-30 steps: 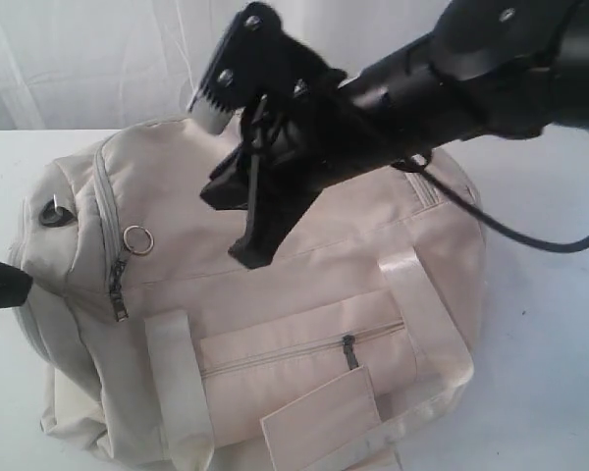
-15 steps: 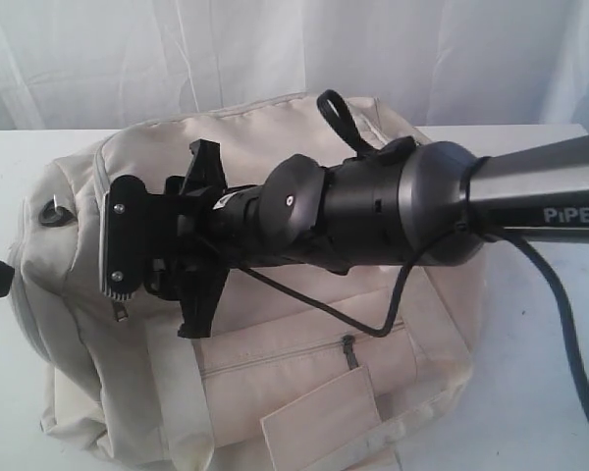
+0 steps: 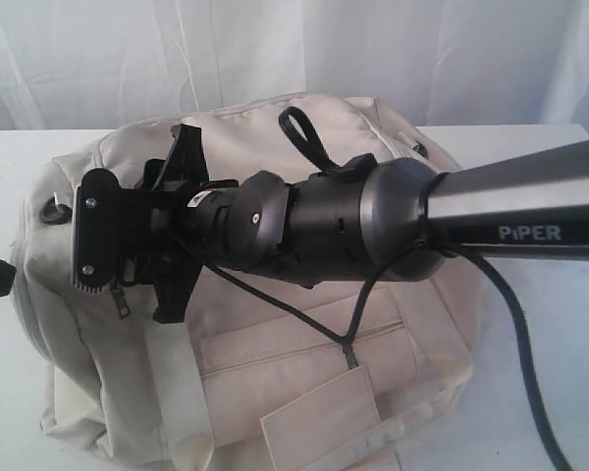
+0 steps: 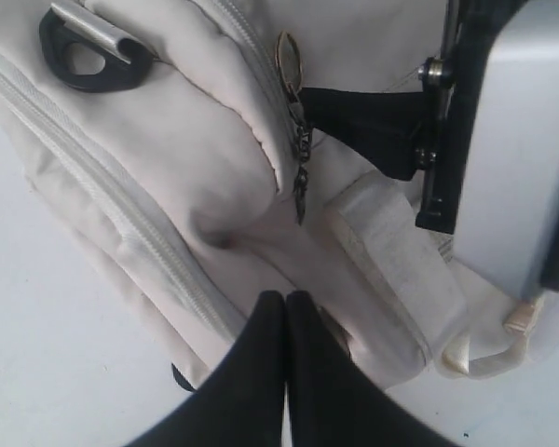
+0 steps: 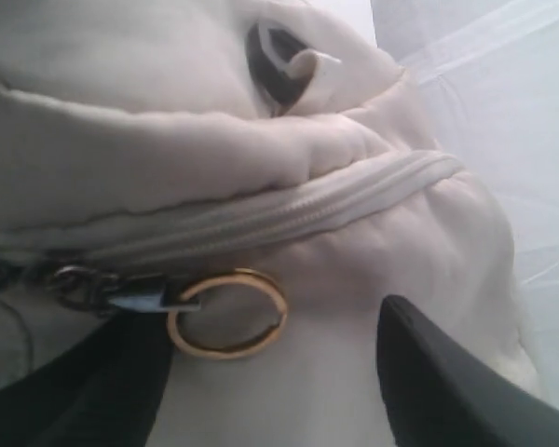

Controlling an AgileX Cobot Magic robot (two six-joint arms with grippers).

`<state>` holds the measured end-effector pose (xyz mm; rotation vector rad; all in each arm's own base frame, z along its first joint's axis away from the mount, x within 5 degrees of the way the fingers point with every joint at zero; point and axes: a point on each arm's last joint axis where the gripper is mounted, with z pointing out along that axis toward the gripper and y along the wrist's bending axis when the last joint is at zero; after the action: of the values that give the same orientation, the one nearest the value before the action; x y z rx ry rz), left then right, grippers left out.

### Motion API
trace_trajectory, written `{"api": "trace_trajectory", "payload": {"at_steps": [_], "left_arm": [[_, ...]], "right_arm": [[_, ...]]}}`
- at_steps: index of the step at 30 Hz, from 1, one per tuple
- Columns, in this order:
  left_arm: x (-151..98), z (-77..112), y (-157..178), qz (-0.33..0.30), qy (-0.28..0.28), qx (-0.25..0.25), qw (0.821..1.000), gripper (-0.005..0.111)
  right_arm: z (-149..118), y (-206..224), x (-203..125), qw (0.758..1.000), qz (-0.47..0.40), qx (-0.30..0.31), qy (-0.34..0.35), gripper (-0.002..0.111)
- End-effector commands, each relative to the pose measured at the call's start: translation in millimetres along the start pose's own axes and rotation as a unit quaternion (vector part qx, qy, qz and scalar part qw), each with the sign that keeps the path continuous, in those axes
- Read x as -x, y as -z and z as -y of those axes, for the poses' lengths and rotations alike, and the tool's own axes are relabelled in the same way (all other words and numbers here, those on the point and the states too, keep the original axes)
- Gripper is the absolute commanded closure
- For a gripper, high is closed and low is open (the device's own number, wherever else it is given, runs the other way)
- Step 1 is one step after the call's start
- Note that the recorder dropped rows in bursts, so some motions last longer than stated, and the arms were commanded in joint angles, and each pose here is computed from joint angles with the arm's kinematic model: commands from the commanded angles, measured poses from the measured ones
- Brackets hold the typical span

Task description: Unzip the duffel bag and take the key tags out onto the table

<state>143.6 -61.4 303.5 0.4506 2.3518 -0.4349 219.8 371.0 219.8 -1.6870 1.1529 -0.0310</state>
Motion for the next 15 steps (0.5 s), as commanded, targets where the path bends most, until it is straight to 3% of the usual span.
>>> {"api": "trace_trajectory", "payload": {"at_steps": [1, 5, 15], "left_arm": [[-1.5, 1.8, 0.8, 0.001, 0.009, -0.007, 1.0, 0.107], [-1.4, 2.2, 0.8, 0.001, 0.012, -0.01, 1.0, 0.107], [-1.4, 2.2, 0.8, 0.001, 0.009, -0.01, 1.0, 0.107]], "right_arm": [[-3.4, -7.2, -3.3, 1.0, -0.008, -0.007, 0.001, 0.049], [-5.6, -9.2, -4.6, 1.0, -0.01, -0.004, 0.002, 0.057], [-5.6, -9.2, -4.6, 1.0, -0.01, -0.004, 0.001, 0.093]]}}
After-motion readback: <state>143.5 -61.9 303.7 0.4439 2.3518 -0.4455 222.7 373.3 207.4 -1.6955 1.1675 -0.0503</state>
